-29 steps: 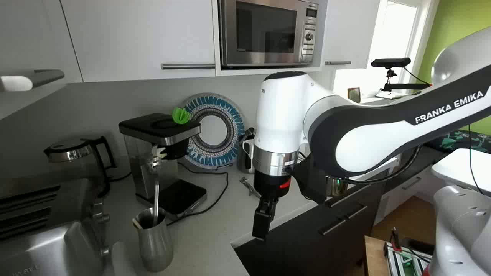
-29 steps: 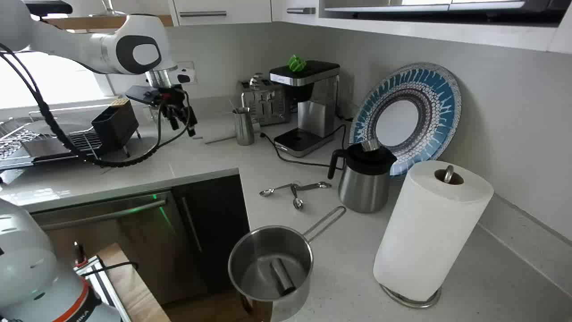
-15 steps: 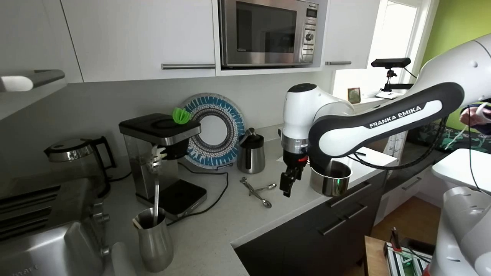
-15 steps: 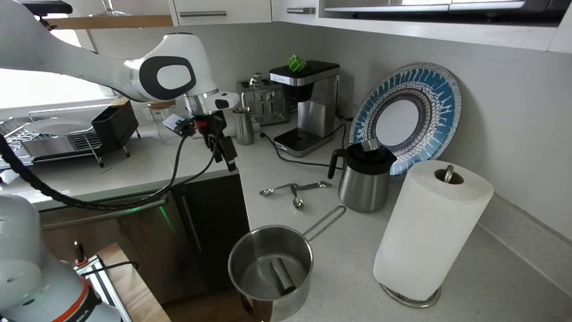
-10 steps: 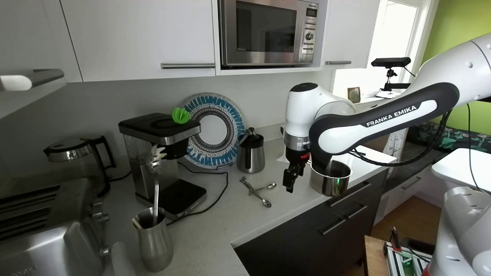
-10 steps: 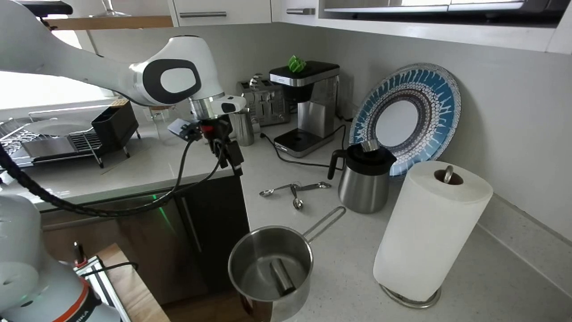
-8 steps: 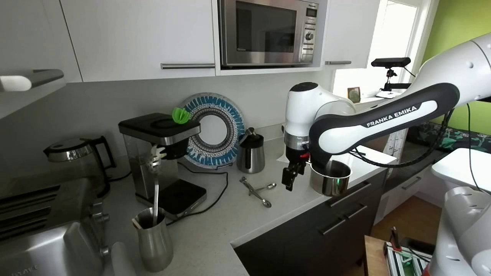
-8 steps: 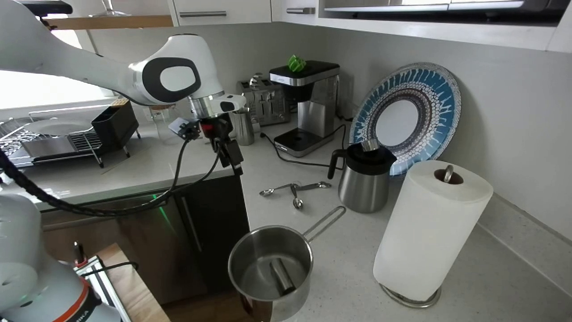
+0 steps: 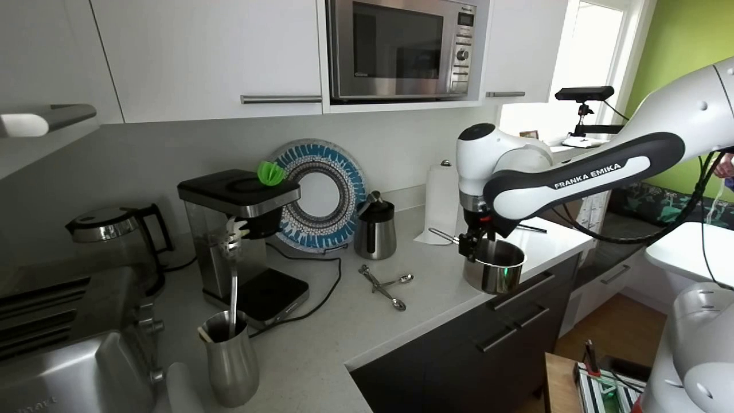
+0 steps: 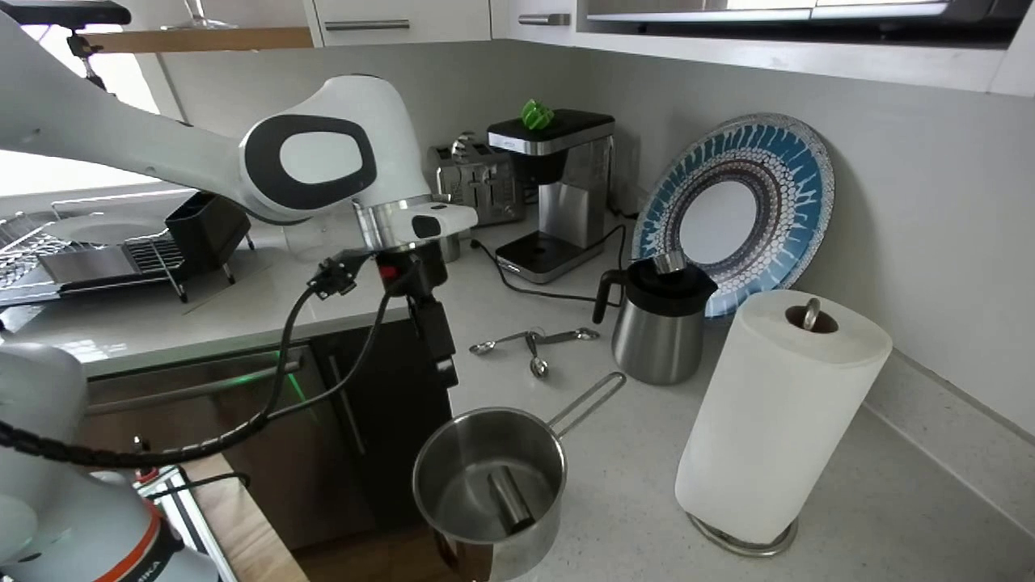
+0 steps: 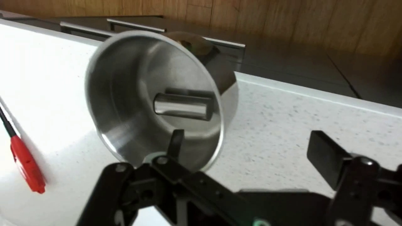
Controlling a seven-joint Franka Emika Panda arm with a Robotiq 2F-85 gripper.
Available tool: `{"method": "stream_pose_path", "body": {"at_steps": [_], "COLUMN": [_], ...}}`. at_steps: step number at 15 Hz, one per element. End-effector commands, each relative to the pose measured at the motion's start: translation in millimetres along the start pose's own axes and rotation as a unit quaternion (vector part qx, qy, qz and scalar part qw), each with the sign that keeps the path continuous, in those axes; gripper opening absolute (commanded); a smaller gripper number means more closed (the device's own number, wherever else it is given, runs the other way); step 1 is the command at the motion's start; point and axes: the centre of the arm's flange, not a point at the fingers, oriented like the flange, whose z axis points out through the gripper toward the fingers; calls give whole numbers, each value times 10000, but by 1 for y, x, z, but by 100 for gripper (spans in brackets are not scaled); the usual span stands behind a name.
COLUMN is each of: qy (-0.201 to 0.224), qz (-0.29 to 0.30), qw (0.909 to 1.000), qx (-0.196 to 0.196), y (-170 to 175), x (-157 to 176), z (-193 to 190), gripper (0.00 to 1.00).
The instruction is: Move the silver pot to the left.
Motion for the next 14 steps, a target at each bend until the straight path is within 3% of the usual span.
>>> {"method": "stream_pose_path", "body": {"at_steps": [1,2,5,6,8,14], "qy": [-41,-79,-81,106,209,-187], "qz": [-80,-4,17,-352,-533,-456], "qw": [9999,10000,9999,9993,9982,9978], "qx": [90,38,69,20,-188,-454], "y": [48,28,35,29,26,33], "x": [-4,-2,-1,4,10,13], "z": [37,19,21,23,27,44], "gripper": [100,100,100,100,100,100]}}
